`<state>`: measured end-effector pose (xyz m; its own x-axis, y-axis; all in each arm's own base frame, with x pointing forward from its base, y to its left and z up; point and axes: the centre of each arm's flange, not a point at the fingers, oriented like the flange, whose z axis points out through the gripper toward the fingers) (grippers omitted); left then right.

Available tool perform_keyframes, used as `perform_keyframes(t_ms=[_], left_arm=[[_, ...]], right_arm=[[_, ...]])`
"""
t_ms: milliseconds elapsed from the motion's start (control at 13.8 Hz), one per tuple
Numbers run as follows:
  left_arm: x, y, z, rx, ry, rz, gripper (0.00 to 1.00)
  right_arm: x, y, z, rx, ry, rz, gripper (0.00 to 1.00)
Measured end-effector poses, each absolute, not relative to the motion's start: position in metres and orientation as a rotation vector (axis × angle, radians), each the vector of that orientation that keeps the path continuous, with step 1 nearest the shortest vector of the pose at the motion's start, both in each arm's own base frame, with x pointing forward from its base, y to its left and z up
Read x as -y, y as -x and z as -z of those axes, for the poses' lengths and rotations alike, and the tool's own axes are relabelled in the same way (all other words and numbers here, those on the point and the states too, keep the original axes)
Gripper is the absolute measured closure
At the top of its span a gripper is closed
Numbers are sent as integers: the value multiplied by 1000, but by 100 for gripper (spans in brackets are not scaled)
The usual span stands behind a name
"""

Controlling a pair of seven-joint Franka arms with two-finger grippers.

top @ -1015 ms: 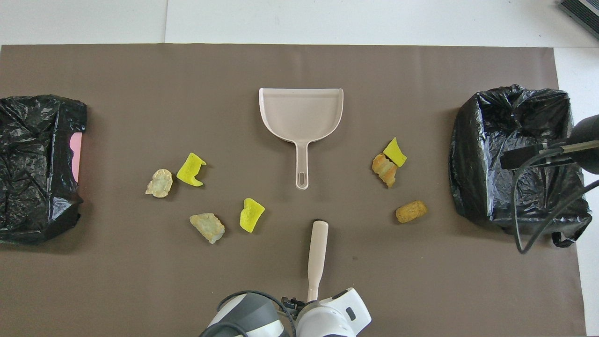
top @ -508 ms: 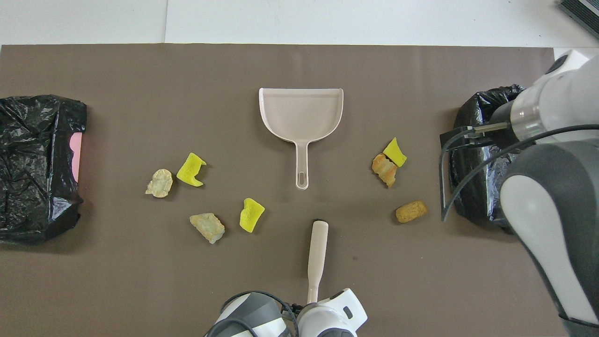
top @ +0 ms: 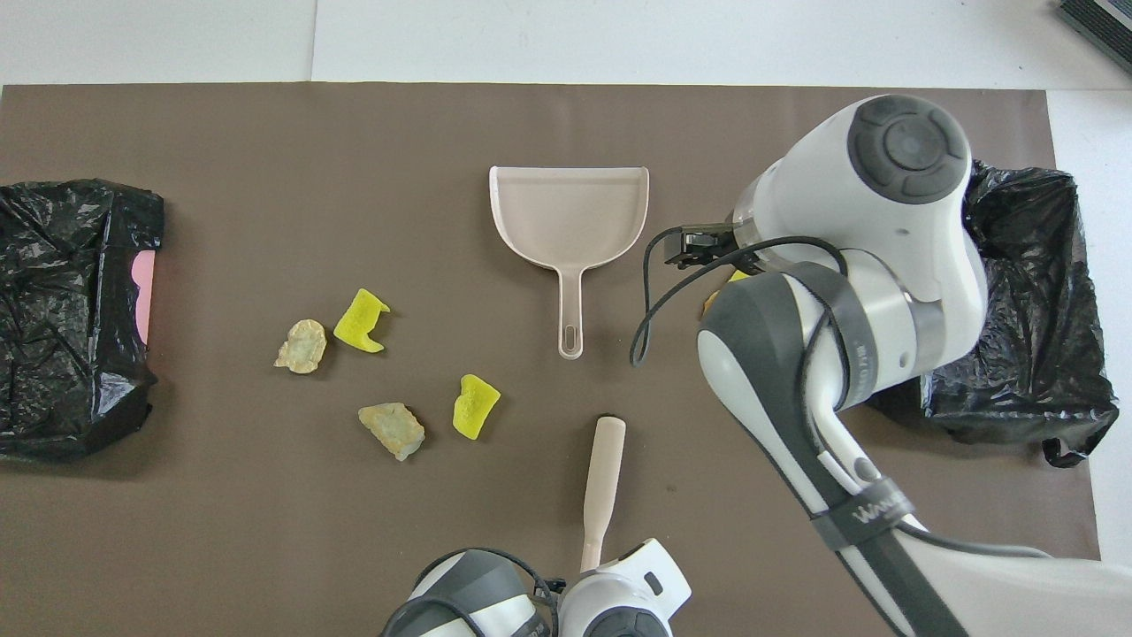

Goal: Sweep and dump trash in bin

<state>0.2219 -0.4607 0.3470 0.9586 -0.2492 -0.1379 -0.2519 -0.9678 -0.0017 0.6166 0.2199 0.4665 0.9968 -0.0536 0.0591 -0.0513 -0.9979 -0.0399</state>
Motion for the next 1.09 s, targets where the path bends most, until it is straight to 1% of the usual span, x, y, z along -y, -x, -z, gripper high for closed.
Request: perform_keyframes(t_ms=[218, 363, 580, 798, 943, 1088], left_arm=[[439, -240, -358, -313, 3046, -280, 74], [413, -255, -380, -242, 3013, -331, 74], [373, -280, -407, -157, 2971, -336, 74], [335, -308, -416, -58, 2922, -326, 74], [303, -338, -419, 57, 2914, -305, 74], [258, -369, -436, 190, 2931, -276, 74]], right_arm=[[-257, -624, -428, -141, 3079, 92, 0], [-281, -633, -414, -170, 3071, 104, 0], [-319, -643, -396, -191, 3057, 122, 0], [-347, -637, -379, -161, 3050, 108, 0], [-351, -633, -375, -158, 3044, 82, 0], [-357, -625, -365, -134, 3051, 47, 0]])
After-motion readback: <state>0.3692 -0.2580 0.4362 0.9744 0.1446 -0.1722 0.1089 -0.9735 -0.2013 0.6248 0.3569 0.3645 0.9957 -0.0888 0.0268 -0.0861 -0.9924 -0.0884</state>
